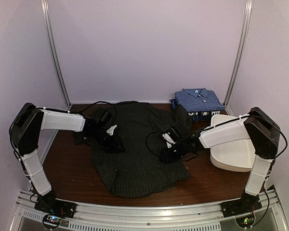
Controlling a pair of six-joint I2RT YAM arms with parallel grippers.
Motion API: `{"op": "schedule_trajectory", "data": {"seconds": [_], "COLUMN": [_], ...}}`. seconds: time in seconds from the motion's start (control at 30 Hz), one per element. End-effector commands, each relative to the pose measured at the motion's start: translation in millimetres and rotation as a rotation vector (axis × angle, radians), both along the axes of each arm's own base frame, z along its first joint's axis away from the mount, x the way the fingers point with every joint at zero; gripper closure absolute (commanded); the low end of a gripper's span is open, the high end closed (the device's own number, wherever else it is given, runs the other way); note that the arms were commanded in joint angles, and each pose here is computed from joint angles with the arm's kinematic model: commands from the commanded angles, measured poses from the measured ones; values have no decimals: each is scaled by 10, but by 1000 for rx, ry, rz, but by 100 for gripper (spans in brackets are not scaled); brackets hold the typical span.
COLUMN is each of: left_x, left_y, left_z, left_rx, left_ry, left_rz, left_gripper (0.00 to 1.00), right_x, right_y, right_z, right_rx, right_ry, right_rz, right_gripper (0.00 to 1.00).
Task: Fold and stack the long sleeve shirts
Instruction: Flatten out the rectangle-folded shirt at the center of the board.
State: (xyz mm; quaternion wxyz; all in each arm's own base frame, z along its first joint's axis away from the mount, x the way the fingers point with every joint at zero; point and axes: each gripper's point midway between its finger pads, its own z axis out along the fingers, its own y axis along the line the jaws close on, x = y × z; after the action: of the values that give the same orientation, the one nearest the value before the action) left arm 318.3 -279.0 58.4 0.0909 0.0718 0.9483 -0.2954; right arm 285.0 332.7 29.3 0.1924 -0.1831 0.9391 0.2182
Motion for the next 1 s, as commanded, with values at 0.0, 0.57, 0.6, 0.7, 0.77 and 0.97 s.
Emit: {"op": "schedule_trajectory", "data": {"seconds": [0.0, 0.57, 0.6, 0.7, 0.77, 0.97], "left_x": [-533, -1912, -1972, -2049, -2019, -1755], "left_y": [-54, 691, 730, 799, 792, 821], "left_z": [-146, -287, -317, -327, -243, 35], "left_rx": [-34, 65, 72, 86, 90, 158], "left_ry": [133, 404, 418, 437, 423, 316], "left_rz": [-94, -145, -138, -114, -118, -93], "left_gripper": [63, 62, 62, 62, 62, 61], "right_x": [-102, -240, -254, -283, -319, -575], "right_y": [-71, -317, -326, -370, -394, -456], "right_z": [-76, -129, -113, -20, 74, 292], "right_rx": [5, -72, -73, -77, -71, -38], "right_ry": [15, 34, 36, 32, 33, 51], "right_rz": [-6, -11, -10, -14, -17, -27], "right_gripper": [67, 66, 66, 64, 62, 57]}}
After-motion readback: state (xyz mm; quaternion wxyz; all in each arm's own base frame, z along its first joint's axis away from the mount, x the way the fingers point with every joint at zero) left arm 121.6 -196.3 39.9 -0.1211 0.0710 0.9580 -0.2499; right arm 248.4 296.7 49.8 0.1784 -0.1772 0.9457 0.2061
